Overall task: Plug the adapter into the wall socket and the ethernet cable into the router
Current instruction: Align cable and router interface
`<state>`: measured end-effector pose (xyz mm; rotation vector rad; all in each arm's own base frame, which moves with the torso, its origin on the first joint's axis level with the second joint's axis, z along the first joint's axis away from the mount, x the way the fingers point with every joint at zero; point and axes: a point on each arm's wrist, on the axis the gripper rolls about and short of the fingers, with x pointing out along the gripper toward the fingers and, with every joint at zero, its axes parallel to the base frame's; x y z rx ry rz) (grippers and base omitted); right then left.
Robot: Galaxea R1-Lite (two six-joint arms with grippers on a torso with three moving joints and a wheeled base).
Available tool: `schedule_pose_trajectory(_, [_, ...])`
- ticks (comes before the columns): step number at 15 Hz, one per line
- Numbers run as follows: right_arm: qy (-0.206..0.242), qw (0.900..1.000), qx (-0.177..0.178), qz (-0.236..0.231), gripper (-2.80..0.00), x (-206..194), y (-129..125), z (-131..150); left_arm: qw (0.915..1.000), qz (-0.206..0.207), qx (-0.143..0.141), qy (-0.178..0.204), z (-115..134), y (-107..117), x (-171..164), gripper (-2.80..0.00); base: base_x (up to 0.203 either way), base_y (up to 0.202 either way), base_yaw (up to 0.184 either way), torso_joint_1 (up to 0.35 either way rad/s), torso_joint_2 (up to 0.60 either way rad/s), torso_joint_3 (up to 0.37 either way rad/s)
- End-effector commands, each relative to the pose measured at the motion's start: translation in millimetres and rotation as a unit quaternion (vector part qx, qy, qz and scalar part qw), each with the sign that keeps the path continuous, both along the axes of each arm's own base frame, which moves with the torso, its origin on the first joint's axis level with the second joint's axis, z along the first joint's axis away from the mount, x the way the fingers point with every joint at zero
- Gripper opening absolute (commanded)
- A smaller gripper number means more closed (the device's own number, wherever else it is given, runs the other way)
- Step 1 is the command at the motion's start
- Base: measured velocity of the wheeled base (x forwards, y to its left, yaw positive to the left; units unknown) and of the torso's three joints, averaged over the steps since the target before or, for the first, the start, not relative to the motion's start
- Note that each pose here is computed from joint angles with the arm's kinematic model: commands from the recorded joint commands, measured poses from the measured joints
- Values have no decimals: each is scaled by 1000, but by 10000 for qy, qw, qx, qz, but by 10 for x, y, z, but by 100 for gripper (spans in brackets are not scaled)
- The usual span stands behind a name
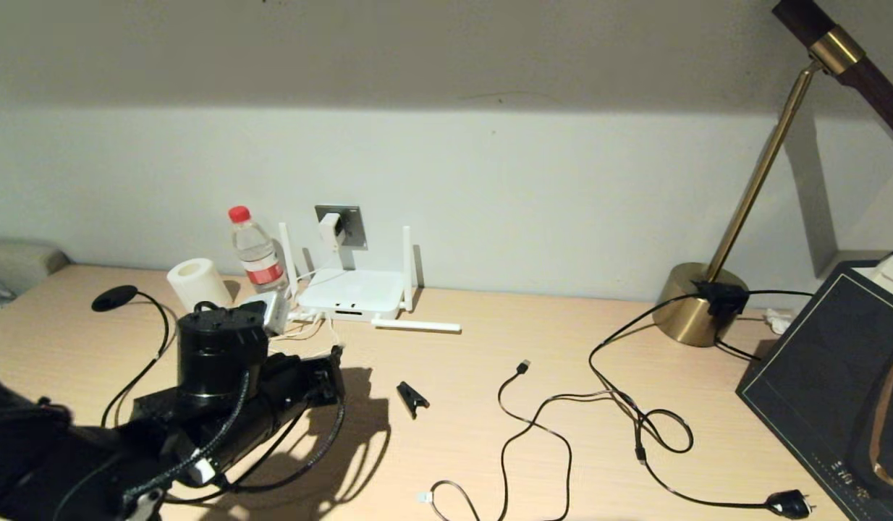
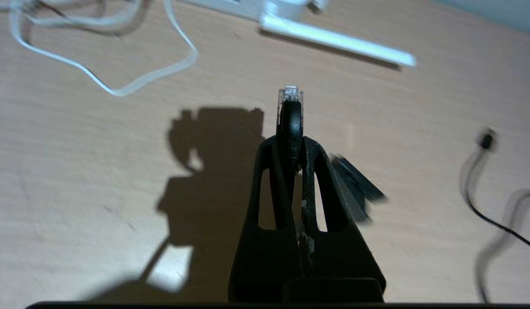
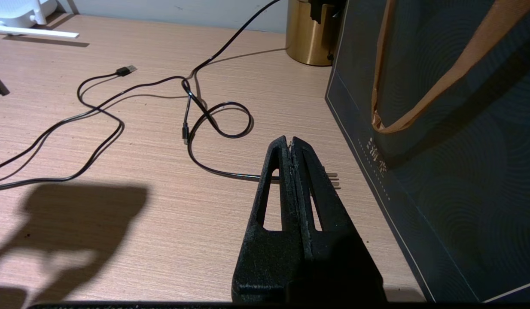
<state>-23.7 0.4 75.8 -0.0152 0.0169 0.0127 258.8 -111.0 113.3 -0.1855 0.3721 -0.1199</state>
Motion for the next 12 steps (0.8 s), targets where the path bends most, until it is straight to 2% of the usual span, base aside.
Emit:
schedule_pose_trajectory(1, [7, 10000, 0, -1, -280, 1, 0, 1, 9995, 118, 299, 27, -263, 65, 208, -280, 0, 0, 0, 0, 0, 0])
schedule_pose_trajectory(4, [7, 10000, 0, -1, -280, 1, 0, 1, 9991, 112, 396, 56, -358, 75, 279, -280, 0, 0, 0, 0, 0, 0])
schedule_pose_trajectory(8, [7, 10000, 0, -1, -280, 1, 0, 1, 9996, 17, 286, 71, -507, 98, 432, -280, 0, 0, 0, 0, 0, 0])
schedule_pose_trajectory(12, [7, 10000, 0, -1, -280, 1, 0, 1, 9995, 150, 245, 140, -624, 220, 626, -280, 0, 0, 0, 0, 0, 0])
